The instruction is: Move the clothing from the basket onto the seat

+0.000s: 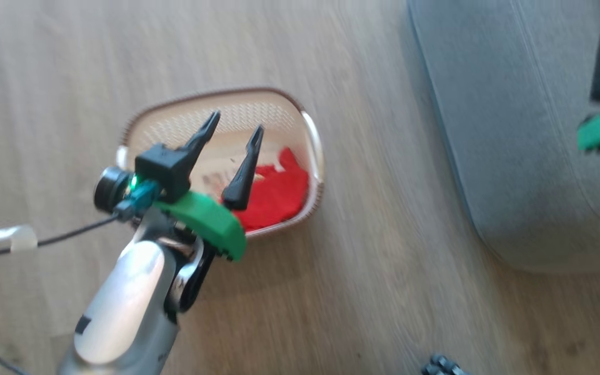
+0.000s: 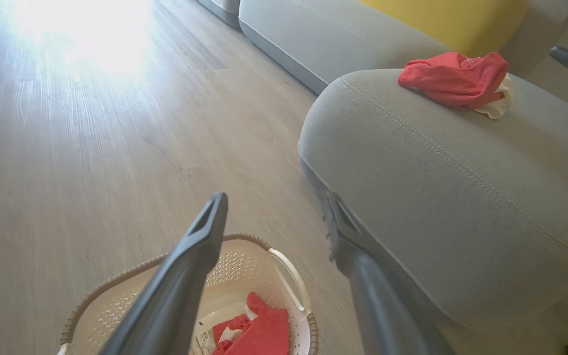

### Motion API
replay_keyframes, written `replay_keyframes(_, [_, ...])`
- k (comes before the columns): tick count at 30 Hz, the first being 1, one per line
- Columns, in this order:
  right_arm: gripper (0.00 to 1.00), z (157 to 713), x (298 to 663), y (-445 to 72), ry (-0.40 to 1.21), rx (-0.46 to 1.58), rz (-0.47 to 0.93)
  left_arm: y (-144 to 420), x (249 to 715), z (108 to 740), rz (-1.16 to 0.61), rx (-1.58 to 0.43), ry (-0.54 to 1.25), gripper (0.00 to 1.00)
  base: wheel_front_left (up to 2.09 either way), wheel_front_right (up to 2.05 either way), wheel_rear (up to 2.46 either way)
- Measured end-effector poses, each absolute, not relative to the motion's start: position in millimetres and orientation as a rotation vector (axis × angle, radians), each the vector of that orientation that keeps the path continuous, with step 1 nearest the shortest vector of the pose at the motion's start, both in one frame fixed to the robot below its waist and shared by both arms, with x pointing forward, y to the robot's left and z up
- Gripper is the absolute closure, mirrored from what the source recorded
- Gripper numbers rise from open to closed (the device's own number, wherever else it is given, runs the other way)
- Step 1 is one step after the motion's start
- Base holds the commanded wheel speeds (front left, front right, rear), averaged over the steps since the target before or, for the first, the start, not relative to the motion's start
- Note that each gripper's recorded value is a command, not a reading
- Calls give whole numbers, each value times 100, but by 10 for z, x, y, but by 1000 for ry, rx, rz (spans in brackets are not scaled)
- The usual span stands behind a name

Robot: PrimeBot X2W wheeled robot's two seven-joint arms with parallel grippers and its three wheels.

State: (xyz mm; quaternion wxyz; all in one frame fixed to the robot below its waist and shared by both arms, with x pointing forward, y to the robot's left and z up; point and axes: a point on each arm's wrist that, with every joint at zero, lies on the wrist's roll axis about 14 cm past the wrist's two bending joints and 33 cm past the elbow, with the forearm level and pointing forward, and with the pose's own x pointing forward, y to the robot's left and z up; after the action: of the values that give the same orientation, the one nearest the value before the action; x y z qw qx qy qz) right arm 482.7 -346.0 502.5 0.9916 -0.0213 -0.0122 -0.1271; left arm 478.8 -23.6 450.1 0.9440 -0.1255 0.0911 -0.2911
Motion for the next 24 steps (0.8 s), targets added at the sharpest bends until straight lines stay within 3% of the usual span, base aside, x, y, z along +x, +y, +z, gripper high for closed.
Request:
replay_keyframes(12, [0, 5080, 4443, -2132, -91, 73, 29, 993, 4442, 4468, -267, -179, 173, 0, 0, 0, 0])
replay_keyframes(24, [0, 4947, 4010, -1812, -49, 65, 68, 1718, 4078, 4499, -74, -159, 138, 0, 0, 0, 0])
